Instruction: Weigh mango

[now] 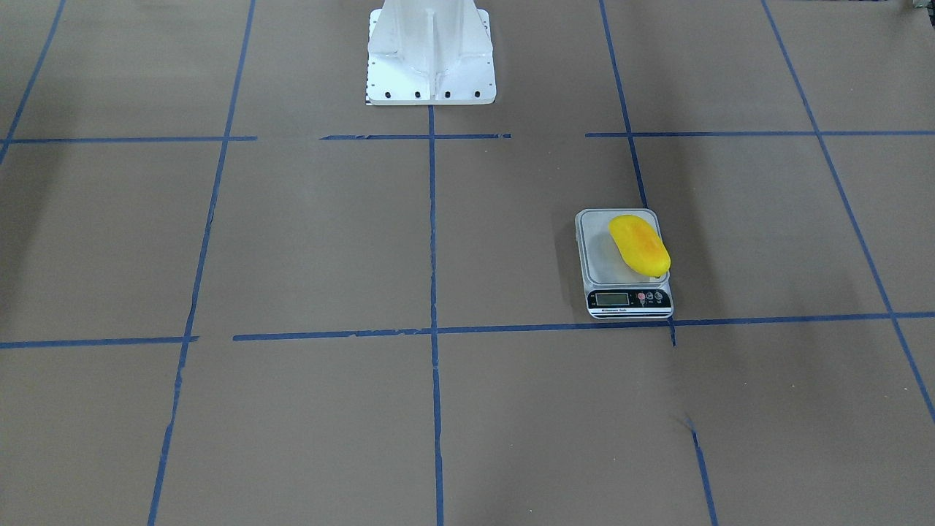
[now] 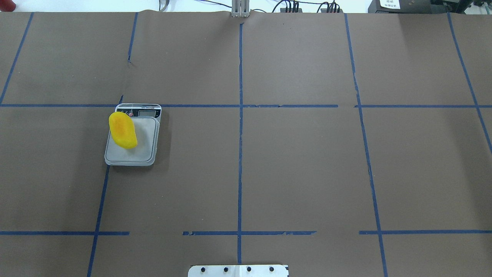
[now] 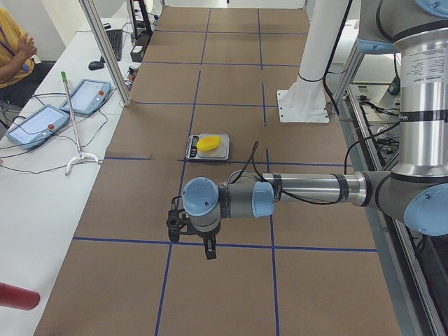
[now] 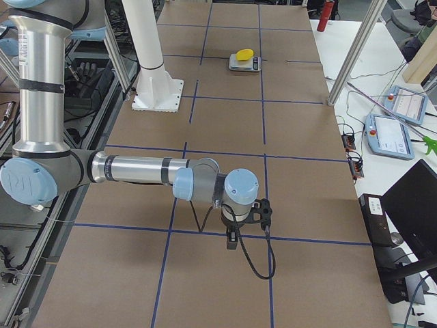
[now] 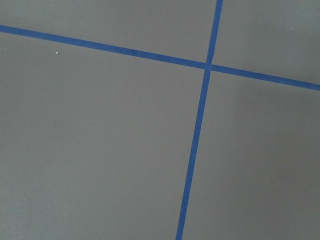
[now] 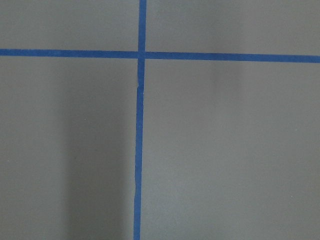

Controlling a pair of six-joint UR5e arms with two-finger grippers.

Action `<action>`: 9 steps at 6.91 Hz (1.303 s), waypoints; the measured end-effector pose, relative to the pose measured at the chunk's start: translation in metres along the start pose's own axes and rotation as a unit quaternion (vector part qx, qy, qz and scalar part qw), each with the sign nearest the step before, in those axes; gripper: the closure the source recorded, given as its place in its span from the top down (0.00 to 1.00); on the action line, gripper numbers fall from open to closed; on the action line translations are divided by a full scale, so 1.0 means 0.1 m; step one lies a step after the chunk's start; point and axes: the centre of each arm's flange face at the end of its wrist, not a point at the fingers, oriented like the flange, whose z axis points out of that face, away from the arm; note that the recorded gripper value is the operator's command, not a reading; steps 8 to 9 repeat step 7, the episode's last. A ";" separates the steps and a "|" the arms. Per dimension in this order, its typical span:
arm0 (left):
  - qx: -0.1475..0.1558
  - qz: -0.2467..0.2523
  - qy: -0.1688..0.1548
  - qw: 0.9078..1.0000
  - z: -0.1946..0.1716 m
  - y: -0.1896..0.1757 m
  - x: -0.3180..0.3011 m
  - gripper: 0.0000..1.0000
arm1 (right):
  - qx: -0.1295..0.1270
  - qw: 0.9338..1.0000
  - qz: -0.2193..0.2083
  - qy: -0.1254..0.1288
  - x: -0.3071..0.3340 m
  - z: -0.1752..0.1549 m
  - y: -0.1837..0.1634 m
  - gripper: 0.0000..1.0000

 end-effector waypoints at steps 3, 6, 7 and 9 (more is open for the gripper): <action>-0.002 -0.002 0.000 1.000 0.02 -0.01 -0.02 1.00 | 0.000 1.000 0.000 0.000 0.00 0.00 0.00 1.00; -0.004 0.000 -0.004 1.000 0.05 -0.01 -0.06 1.00 | 0.000 1.000 0.000 0.000 0.00 0.00 0.00 1.00; -0.006 0.023 -0.005 1.000 0.06 0.00 -0.08 1.00 | 0.000 1.000 0.000 0.000 0.00 0.00 0.00 1.00; -0.006 0.023 -0.005 1.000 0.06 0.00 -0.08 1.00 | 0.000 1.000 0.000 0.000 0.00 0.00 0.00 1.00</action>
